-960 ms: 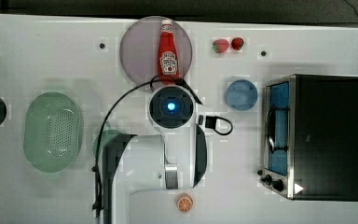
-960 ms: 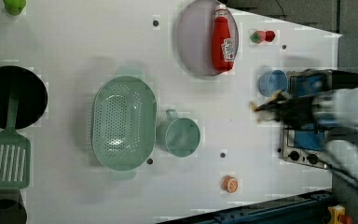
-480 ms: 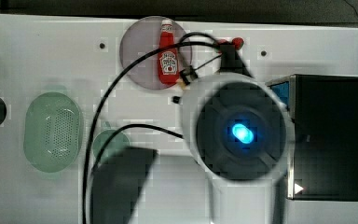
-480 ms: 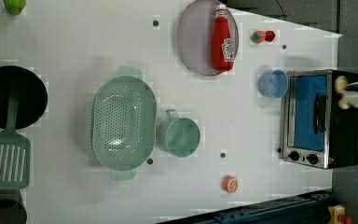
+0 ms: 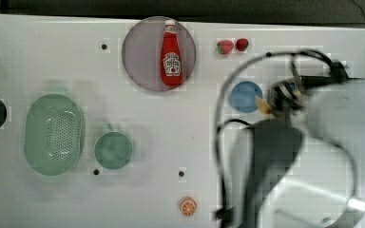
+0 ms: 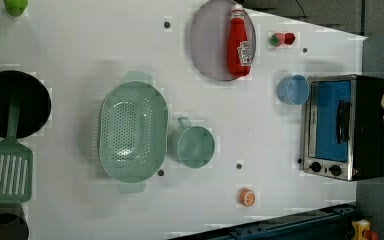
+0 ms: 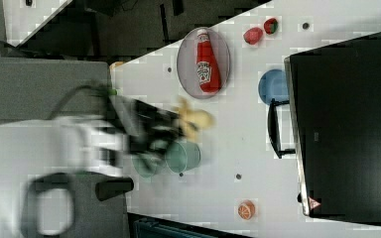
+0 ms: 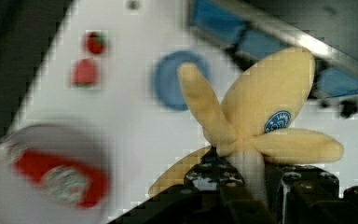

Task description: Pick banana from table and place on oven.

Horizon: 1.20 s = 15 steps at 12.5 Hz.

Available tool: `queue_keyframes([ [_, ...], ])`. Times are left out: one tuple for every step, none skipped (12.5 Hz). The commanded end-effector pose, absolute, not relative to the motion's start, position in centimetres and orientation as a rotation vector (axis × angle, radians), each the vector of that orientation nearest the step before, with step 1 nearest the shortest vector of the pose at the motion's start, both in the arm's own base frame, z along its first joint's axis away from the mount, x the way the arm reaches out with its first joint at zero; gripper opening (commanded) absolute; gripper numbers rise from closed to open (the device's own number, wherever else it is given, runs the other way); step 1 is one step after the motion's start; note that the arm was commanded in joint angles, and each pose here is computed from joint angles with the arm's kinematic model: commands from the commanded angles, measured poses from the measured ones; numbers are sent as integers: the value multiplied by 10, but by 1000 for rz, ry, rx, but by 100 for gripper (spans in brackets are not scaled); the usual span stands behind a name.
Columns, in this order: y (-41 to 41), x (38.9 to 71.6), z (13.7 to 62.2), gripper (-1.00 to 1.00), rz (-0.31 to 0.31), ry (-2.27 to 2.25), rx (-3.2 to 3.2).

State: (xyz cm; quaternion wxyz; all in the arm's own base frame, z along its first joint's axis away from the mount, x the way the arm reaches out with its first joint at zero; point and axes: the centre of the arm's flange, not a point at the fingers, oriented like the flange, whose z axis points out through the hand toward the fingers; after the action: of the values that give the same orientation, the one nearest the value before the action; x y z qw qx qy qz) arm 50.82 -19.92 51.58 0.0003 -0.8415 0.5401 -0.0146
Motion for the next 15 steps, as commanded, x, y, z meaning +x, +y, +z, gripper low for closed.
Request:
queue_keyframes([
  [-278, 483, 497, -61, -19, 1522, -2805],
  [-300, 480, 488, -61, -28, 1471, -2856],
  [-319, 480, 479, -61, -48, 1412, -2907],
  [-335, 480, 469, -61, -74, 1358, -2959],
  [-348, 481, 457, -61, -81, 1293, -3013],
  [-357, 483, 444, -61, -76, 1237, -3061],
  [-364, 485, 430, -51, -60, 1201, -3094],
  [-366, 486, 419, -32, -31, 1176, -3110],
  [-367, 487, 412, -9, -9, 1176, -3115],
  [-368, 488, 407, 13, 2, 1181, -3115],
  [-366, 490, 406, 36, -3, 1180, -3107],
  [-366, 490, 407, 58, -7, 1180, -3108],
  [-368, 490, 415, 81, -26, 1181, -3107],
  [-370, 491, 433, 100, -77, 1159, -3119],
  [-370, 493, 458, 100, -132, 1107, -3140],
])
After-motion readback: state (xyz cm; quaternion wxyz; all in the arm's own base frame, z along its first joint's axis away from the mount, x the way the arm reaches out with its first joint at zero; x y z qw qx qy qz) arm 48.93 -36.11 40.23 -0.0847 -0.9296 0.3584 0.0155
